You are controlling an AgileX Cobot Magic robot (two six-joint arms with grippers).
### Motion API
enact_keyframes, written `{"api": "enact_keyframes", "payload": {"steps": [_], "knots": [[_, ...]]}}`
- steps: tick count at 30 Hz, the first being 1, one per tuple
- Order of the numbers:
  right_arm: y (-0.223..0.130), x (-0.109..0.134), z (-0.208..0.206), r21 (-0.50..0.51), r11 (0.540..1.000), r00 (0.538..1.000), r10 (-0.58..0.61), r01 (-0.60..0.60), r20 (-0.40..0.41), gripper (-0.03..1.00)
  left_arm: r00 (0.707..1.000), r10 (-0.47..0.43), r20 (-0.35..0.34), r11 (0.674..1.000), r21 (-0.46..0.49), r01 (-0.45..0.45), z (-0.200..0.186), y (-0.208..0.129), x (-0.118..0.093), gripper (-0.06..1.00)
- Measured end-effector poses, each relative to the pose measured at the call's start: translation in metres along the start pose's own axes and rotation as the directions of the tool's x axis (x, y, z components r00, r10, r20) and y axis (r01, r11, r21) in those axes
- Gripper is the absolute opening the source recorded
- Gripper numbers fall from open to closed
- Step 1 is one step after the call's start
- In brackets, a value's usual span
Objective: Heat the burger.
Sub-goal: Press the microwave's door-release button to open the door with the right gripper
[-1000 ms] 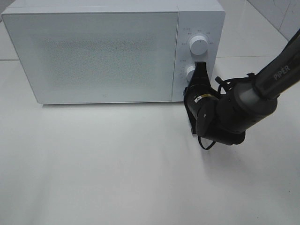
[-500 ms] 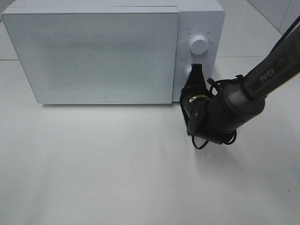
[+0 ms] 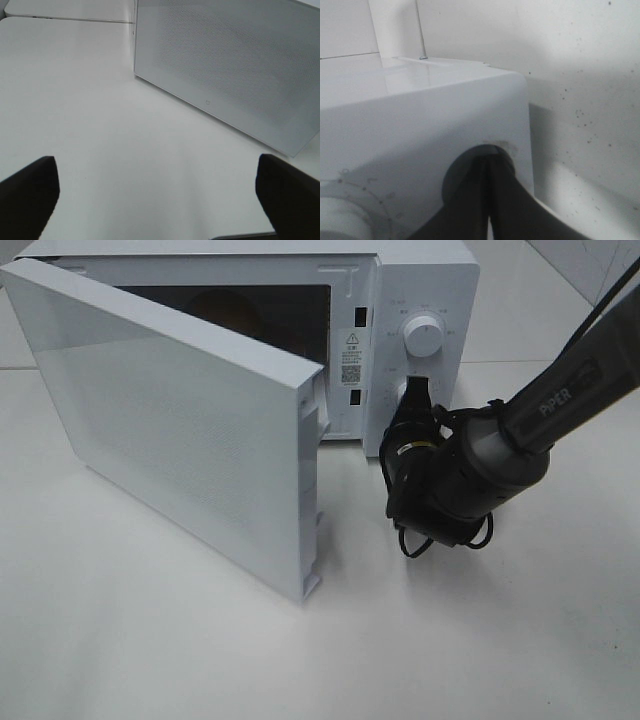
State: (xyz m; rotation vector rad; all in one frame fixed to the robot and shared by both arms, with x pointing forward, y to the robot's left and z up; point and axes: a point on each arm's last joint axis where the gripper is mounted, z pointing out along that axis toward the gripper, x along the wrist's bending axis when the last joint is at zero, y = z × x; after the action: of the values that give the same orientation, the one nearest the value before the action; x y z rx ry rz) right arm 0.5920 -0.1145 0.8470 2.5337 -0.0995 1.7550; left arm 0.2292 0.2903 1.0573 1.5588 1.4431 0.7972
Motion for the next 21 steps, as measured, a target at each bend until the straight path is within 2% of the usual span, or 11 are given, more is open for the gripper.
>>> {"api": "enact_keyframes", "payload": {"steps": [8, 21], "knots": [[0.001, 0.002, -0.002, 0.010, 1.000, 1.000, -0.010, 0.010, -0.004, 0.00, 1.000, 0.000, 0.000, 1.000, 0.000, 0.000, 0.000, 0.000, 0.000, 0.99], [0.015, 0.007, -0.016, 0.092, 0.992, 0.996, -0.087, 0.089, -0.027, 0.00, 1.000, 0.000, 0.000, 1.000, 0.000, 0.000, 0.000, 0.000, 0.000, 0.99]]}}
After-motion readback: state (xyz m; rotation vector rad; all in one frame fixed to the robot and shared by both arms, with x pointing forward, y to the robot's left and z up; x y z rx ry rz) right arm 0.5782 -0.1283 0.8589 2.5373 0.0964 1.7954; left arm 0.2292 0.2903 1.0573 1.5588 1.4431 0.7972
